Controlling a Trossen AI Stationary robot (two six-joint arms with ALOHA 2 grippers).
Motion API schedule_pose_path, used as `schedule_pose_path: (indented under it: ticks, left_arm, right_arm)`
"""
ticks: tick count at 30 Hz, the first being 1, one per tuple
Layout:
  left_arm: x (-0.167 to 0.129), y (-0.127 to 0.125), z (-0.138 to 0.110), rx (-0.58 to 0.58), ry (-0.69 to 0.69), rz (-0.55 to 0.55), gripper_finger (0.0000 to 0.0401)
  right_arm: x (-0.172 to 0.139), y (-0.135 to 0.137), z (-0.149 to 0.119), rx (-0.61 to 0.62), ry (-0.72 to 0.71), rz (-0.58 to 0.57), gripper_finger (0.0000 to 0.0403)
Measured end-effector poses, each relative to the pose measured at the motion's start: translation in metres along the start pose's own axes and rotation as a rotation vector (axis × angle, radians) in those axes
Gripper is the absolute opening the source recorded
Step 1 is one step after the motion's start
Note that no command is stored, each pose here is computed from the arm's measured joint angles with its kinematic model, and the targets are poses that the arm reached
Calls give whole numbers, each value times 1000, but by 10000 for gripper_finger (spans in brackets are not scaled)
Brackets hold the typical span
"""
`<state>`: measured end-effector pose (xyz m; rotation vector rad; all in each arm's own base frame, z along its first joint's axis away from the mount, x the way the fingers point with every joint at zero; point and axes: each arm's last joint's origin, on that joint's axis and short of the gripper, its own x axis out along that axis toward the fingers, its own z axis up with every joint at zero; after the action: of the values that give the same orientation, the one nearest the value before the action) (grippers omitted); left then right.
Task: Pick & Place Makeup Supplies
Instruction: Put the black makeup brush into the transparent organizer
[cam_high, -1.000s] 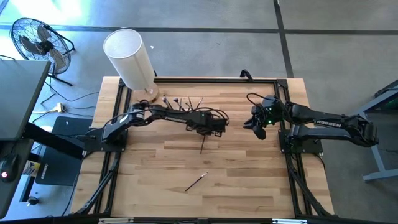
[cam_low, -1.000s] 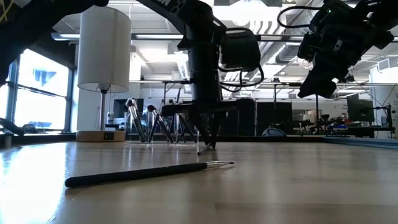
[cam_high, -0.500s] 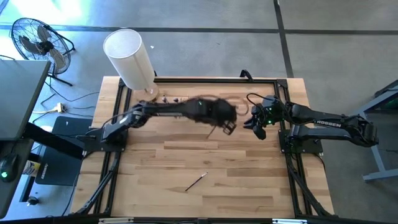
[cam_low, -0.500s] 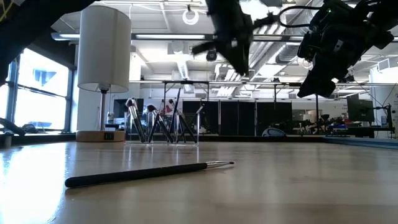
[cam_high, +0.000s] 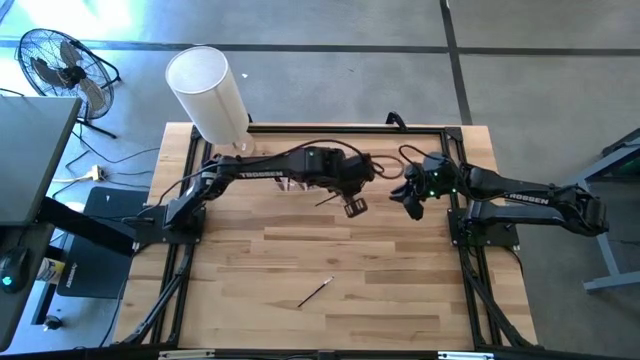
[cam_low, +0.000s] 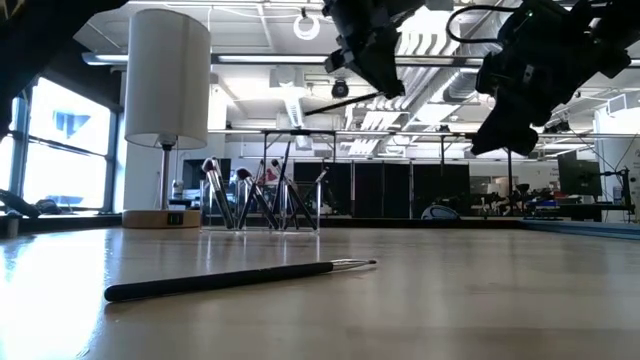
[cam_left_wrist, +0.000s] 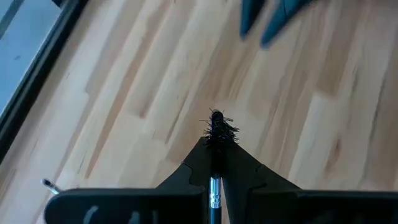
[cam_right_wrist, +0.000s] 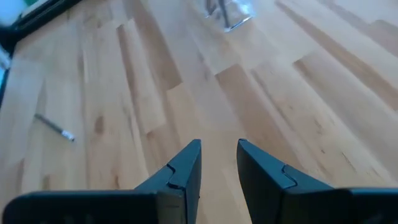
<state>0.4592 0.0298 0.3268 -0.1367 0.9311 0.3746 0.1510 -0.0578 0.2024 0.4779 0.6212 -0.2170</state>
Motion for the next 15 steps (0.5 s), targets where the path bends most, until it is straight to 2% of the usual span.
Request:
schedule_pose_path:
  ticks: [5,8,10,13,15]
  left_arm:
    - [9,3,-18,75,105,27,10]
    - [4,8,-32,76,80,13,10]
    - [1,14,-56,82,116,13,10]
    - [-3,22,-84,22,15,-35,10]
    - [-17,36,-113,-15,-17,-36,10]
  right_arm:
    - [0,-1,3,51,-39,-36,96]
    - [0,-1,6,87,-73,-51,96]
    - [0,-1,8,112,-100,-63,96]
    - [-1,0,12,144,-147,-74,96]
    - [-1,0,15,158,-189,-73,96]
